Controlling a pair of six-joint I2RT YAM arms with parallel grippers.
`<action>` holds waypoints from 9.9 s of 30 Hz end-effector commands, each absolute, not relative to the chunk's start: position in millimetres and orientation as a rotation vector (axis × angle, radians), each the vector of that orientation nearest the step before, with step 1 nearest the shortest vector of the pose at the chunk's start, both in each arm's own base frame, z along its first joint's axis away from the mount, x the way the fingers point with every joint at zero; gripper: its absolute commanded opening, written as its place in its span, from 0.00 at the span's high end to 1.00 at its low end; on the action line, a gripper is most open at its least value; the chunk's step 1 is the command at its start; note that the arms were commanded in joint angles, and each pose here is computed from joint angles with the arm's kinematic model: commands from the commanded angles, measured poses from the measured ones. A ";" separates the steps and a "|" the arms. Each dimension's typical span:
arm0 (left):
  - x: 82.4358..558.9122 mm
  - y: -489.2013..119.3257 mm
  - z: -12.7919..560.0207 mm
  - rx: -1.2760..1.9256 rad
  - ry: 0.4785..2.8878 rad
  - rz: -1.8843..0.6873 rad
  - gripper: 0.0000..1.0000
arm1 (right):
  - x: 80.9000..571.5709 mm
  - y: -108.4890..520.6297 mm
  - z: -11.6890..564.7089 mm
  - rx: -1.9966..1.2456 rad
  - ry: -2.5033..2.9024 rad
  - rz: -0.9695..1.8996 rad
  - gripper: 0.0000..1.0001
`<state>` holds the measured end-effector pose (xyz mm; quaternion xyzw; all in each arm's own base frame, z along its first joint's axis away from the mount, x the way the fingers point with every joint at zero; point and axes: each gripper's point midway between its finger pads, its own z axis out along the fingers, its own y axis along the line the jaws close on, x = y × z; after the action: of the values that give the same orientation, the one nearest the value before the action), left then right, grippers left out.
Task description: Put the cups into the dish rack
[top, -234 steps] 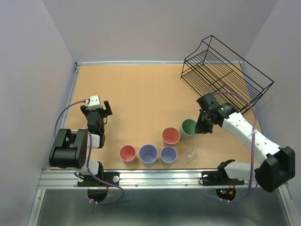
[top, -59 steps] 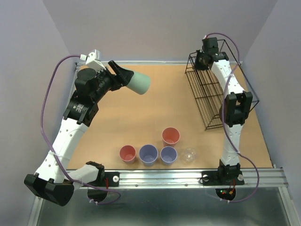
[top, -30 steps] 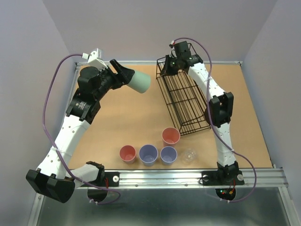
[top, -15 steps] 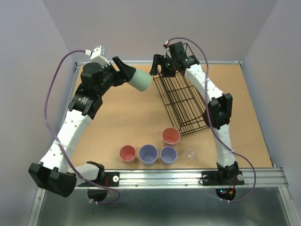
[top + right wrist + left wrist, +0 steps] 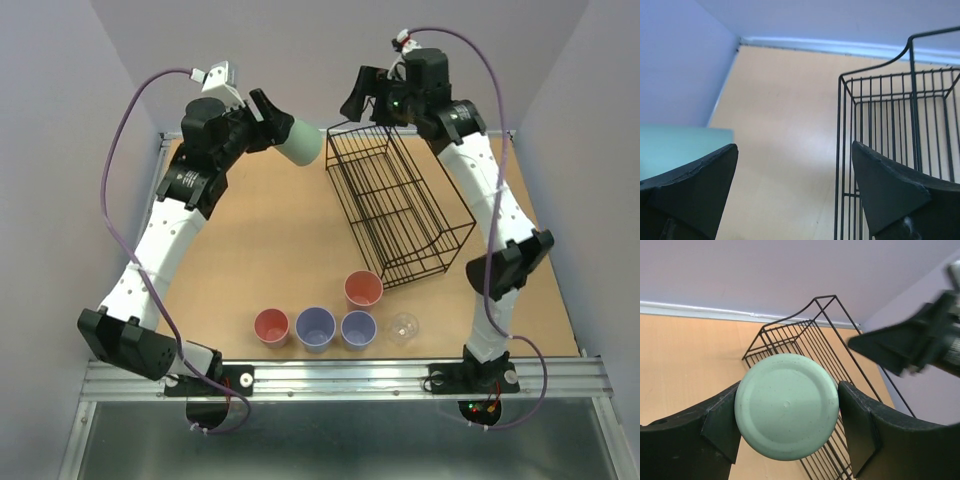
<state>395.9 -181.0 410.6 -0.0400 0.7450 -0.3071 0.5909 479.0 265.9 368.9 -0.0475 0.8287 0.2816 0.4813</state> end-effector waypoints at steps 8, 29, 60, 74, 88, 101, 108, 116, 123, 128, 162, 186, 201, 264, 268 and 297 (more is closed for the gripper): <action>475.9 -215.8 432.8 0.068 1.658 -0.583 1.00 | 382.5 161.2 408.8 0.093 1.915 0.413 0.00; 564.7 -309.9 365.8 0.193 1.659 -0.281 1.00 | 254.3 94.4 374.7 0.317 2.012 0.400 0.00; 579.7 -339.0 300.0 0.306 1.710 -0.157 1.00 | 252.4 88.1 350.8 0.315 2.105 0.312 0.00; 562.0 -344.0 281.7 0.384 1.794 -0.215 1.00 | 248.7 87.3 342.1 0.353 2.113 0.323 0.00; 543.6 -354.0 292.9 0.486 1.795 -0.290 1.00 | 248.1 88.7 337.2 0.383 2.117 0.340 0.00; 546.1 -344.6 288.9 0.491 1.805 -0.254 0.57 | 246.6 90.5 329.0 0.408 2.132 0.354 0.00; 552.0 -344.1 301.0 0.458 1.772 -0.257 0.01 | 248.7 92.9 325.0 0.404 2.142 0.357 0.00; 558.4 -341.2 324.4 0.400 1.718 -0.249 0.01 | 250.2 96.6 320.2 0.395 2.158 0.366 0.00; 557.8 -327.3 346.5 0.324 1.693 -0.222 0.01 | 253.6 98.3 319.5 0.381 2.164 0.361 0.00; 553.2 -295.9 374.2 0.196 1.673 -0.153 0.01 | 261.2 100.6 320.6 0.355 2.163 0.347 0.00; 418.6 -229.5 379.4 0.049 1.735 -0.382 0.01 | 172.8 248.2 265.4 0.162 2.439 0.394 0.09; 335.1 -242.1 324.3 0.152 1.854 -0.780 0.10 | 152.2 197.3 187.8 0.484 2.416 0.282 0.27; 287.3 -226.4 330.7 0.074 1.894 -0.800 0.13 | 172.6 208.5 165.3 0.396 2.390 0.310 0.34; 210.4 -244.2 483.9 0.073 1.485 -1.925 0.01 | 209.7 180.0 506.5 0.367 1.433 1.024 1.00; 201.0 -241.2 499.4 0.114 1.366 -1.985 0.01 | 207.2 196.4 515.6 0.312 1.418 1.089 1.00; 207.1 -236.4 526.5 -0.133 1.028 -2.106 0.01 | 213.5 259.6 502.7 0.199 1.454 1.233 1.00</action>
<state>223.5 -265.0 490.7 -0.0564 0.4840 -0.8029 0.3435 222.1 257.4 493.2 0.0856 0.6431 0.4939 0.5790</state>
